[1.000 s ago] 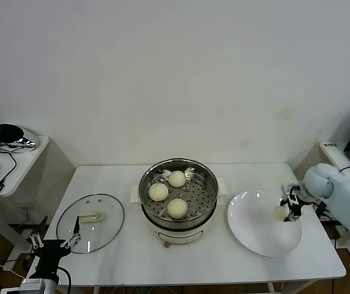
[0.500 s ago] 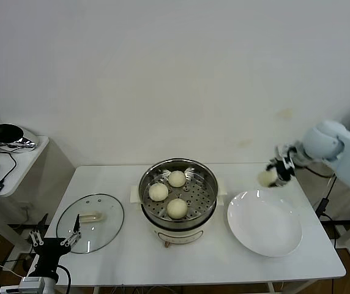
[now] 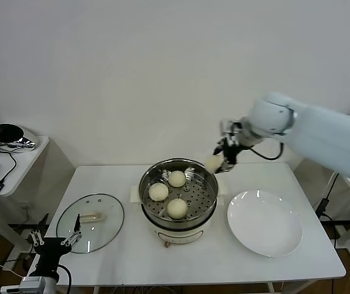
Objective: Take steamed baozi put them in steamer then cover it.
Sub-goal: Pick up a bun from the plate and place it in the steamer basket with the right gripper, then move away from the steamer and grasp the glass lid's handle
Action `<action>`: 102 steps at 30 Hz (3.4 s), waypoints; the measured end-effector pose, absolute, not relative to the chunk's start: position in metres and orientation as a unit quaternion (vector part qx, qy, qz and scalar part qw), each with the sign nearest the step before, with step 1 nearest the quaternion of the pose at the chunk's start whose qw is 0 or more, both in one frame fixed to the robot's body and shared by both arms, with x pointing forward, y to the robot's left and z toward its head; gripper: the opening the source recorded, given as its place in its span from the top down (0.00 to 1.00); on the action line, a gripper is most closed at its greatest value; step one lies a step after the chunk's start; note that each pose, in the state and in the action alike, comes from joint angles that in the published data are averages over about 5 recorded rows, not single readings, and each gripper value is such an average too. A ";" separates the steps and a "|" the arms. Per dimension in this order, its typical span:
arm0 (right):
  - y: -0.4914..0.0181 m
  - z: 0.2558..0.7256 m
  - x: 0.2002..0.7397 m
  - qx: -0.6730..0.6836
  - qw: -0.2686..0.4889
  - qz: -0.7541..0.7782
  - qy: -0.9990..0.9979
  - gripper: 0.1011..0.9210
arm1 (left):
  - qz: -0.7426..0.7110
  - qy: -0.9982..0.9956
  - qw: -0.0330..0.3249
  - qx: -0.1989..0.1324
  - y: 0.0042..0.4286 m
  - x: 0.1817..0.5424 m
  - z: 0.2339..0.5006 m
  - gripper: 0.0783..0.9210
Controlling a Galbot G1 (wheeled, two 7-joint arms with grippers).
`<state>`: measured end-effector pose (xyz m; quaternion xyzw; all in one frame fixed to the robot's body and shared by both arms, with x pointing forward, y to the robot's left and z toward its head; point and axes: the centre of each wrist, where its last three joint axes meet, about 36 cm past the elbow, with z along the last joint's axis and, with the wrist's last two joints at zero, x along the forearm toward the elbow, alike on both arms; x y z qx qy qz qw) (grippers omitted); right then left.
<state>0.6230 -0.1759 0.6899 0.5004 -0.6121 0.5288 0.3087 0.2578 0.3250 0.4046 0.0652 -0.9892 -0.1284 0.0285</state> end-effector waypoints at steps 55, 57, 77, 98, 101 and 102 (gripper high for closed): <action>-0.174 0.592 0.602 0.484 0.307 0.470 -0.672 0.12 | -0.112 -0.990 0.027 0.075 0.324 0.258 0.401 0.12; -0.189 0.585 0.589 0.479 0.281 0.450 -0.699 0.12 | -0.111 -0.991 0.028 0.074 0.323 0.258 0.400 0.12; -0.284 0.452 0.466 0.306 -0.052 0.210 -0.927 0.12 | -0.159 -0.982 0.019 0.104 0.306 0.260 0.373 0.12; -0.333 0.365 0.302 -0.003 -0.036 0.105 -0.994 0.12 | -0.563 -0.826 -0.007 0.020 0.353 0.273 0.329 0.12; -0.340 0.362 0.288 -0.032 -0.028 0.104 -0.994 0.12 | -0.611 -0.792 -0.003 -0.006 0.363 0.282 0.322 0.12; -0.342 0.361 0.284 -0.041 -0.025 0.104 -0.993 0.12 | -0.625 -0.781 -0.002 -0.014 0.365 0.285 0.319 0.12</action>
